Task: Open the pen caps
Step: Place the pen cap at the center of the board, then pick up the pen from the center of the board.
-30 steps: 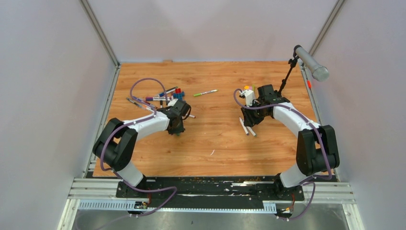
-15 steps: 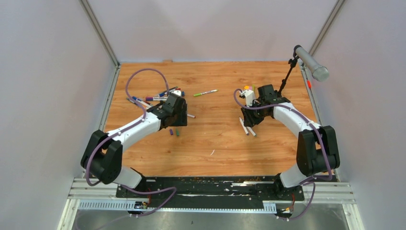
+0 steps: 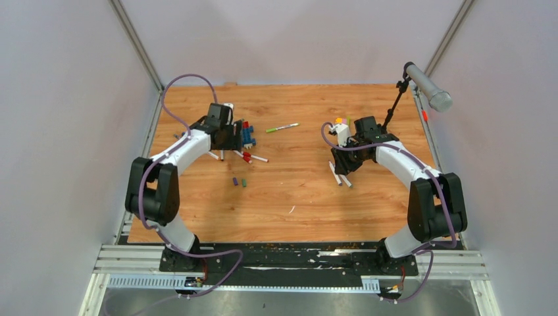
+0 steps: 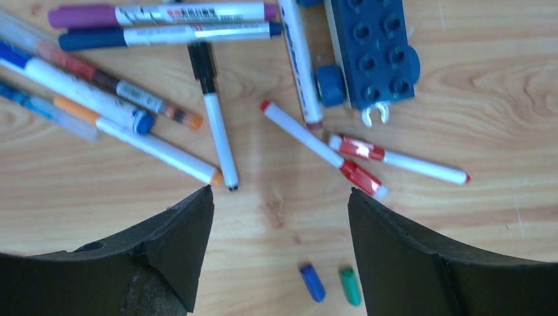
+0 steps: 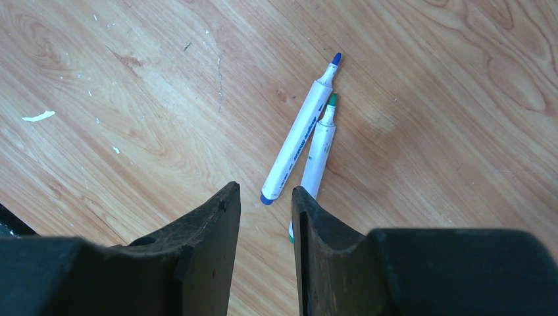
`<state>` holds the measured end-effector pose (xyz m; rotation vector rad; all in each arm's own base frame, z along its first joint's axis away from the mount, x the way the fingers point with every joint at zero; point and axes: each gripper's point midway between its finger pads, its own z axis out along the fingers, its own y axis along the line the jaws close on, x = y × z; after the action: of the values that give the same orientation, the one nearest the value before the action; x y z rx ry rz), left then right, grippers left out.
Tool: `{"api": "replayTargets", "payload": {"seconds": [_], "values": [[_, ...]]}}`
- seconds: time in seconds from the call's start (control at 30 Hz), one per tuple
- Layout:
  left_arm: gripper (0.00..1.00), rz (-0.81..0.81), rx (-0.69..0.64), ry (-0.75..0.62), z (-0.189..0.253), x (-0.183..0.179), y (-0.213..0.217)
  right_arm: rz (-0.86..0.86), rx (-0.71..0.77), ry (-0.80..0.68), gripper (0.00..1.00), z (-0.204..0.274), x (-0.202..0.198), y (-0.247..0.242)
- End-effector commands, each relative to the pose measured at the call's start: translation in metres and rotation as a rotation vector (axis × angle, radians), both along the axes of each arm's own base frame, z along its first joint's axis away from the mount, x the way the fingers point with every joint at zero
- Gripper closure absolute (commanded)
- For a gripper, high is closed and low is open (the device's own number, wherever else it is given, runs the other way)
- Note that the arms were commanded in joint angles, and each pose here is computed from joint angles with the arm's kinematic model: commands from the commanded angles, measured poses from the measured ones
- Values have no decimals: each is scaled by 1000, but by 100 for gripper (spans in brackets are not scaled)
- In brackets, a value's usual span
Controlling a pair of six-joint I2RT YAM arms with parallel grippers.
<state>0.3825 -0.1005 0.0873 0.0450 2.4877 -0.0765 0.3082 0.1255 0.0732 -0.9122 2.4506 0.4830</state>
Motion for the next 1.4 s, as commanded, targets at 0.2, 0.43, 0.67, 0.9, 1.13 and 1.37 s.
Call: {"api": "replayTargets", "payload": {"seconds": [0.2, 0.43, 0.67, 0.9, 1.13, 1.37], "values": [[32, 8, 92, 91, -22, 47, 28, 32, 40, -84, 64, 27, 9, 7], [41, 22, 91, 143, -42, 60, 38, 35, 43, -81, 64, 27, 9, 7], [51, 43, 64, 185, -59, 60, 46, 36, 45, -81, 64, 27, 9, 8], [61, 47, 58, 218, -70, 57, 47, 36, 45, -80, 64, 27, 8, 8], [74, 63, 64, 252, -77, 50, 49, 37, 46, -83, 64, 28, 8, 8], [95, 71, 61, 229, -65, 48, 50, 40, 50, -90, 64, 31, 8, 8]]}}
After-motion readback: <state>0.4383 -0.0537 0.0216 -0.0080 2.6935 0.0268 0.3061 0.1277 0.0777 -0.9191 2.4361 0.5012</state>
